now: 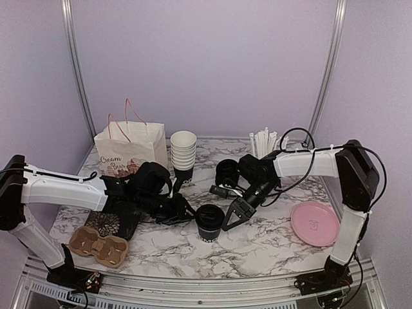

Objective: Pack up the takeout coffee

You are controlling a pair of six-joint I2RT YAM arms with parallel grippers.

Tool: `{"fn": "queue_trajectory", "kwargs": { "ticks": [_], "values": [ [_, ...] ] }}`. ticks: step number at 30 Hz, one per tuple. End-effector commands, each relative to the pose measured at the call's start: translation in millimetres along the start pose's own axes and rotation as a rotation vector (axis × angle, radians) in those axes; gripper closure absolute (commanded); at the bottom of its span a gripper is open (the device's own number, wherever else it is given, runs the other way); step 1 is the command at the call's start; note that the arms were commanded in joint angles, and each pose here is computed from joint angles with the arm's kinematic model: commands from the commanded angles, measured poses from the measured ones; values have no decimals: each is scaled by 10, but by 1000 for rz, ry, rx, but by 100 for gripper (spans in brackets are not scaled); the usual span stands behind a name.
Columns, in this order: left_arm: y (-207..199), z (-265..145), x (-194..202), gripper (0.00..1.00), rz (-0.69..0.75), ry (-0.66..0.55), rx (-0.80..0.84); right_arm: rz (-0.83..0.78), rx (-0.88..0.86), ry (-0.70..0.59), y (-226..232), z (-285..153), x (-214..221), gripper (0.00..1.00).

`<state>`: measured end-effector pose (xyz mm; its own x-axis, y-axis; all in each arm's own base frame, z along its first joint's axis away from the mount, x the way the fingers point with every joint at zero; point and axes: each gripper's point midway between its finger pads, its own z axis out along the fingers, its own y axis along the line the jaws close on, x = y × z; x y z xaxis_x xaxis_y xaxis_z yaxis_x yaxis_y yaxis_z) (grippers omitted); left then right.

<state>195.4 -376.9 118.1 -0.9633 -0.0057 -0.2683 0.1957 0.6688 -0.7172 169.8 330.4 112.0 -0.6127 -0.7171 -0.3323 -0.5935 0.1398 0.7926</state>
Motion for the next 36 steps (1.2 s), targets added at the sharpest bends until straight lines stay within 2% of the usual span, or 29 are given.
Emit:
{"fn": "queue_trajectory", "kwargs": {
  "ticks": [1, 6, 13, 16, 19, 22, 26, 29, 36],
  "values": [
    [-2, 73, 65, 74, -7, 52, 4, -15, -43, -24, 42, -3, -140, 56],
    [-45, -32, 36, 73, 11, 48, -9, -24, 0, -37, 4, -99, -164, 53],
    [-117, -234, 31, 71, 12, 25, 1, 28, 117, -125, -315, -498, -300, 55],
    [-155, -314, 2, 66, 15, 0, 12, 27, 125, -140, -345, -557, -340, 55],
    [-180, -420, -124, 56, 28, -70, 2, 16, 134, -142, -325, -579, -351, 55],
    [-61, -423, -297, 52, -3, -116, -34, -5, 132, -152, -231, -616, -353, 54],
    [-101, -284, -439, 44, 35, -100, -26, 0, 99, -143, -96, -583, -305, 47],
    [-224, -180, -476, 37, 63, -83, 28, -2, 95, -110, -70, -462, -214, 45],
    [-350, -59, -447, 35, 65, -68, 139, -16, 60, -75, -37, -311, -230, 48]
  ]
}}
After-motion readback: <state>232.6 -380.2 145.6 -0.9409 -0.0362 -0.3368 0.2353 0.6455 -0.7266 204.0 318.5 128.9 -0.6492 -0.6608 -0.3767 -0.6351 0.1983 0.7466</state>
